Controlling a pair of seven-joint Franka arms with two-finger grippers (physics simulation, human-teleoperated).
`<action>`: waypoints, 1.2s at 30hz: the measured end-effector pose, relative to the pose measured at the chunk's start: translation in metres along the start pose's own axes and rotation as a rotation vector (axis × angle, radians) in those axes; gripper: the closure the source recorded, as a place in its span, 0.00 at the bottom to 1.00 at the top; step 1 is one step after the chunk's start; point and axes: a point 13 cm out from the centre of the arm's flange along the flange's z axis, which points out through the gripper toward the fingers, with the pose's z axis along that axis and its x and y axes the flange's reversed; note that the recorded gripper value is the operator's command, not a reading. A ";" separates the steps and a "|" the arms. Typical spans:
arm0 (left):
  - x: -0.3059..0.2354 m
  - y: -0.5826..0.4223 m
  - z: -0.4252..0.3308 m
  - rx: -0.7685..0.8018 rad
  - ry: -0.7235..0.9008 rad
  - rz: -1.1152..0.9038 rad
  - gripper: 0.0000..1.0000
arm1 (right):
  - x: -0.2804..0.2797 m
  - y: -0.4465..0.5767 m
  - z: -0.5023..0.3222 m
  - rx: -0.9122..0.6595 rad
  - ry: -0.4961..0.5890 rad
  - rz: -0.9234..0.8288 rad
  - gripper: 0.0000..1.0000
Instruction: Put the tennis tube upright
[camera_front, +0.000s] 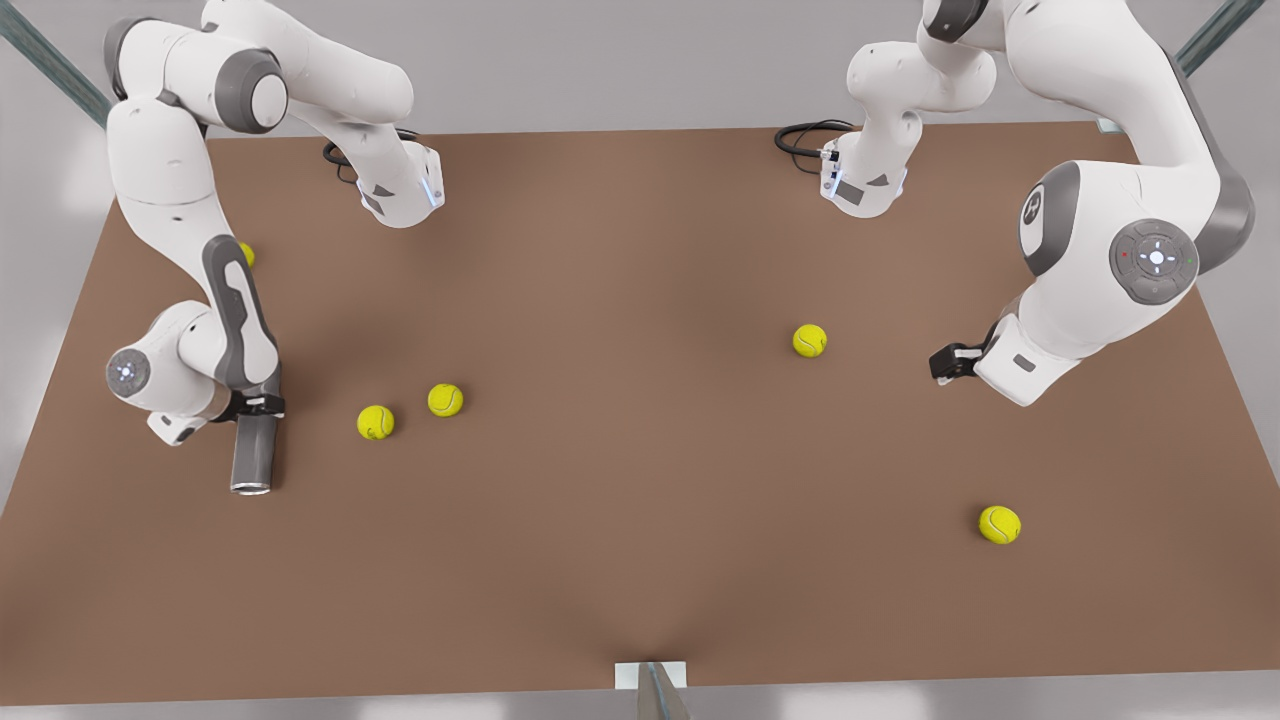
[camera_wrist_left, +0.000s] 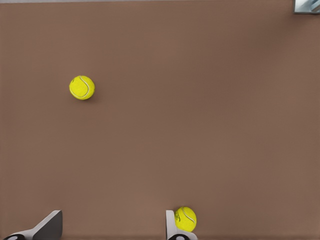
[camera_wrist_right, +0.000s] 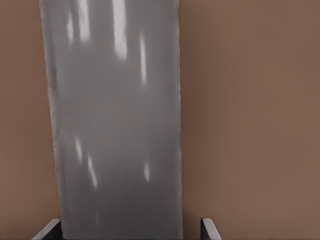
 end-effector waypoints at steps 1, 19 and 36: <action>0.000 0.000 0.000 0.000 0.000 0.000 0.00 | -0.001 0.000 0.002 0.002 0.002 -0.004 0.00; 0.001 0.000 0.000 0.000 0.004 -0.002 0.00 | -0.002 0.003 0.010 0.002 0.019 -0.046 0.28; 0.003 -0.001 -0.003 0.003 0.003 0.000 0.00 | -0.005 0.002 0.004 0.001 0.013 -0.078 0.30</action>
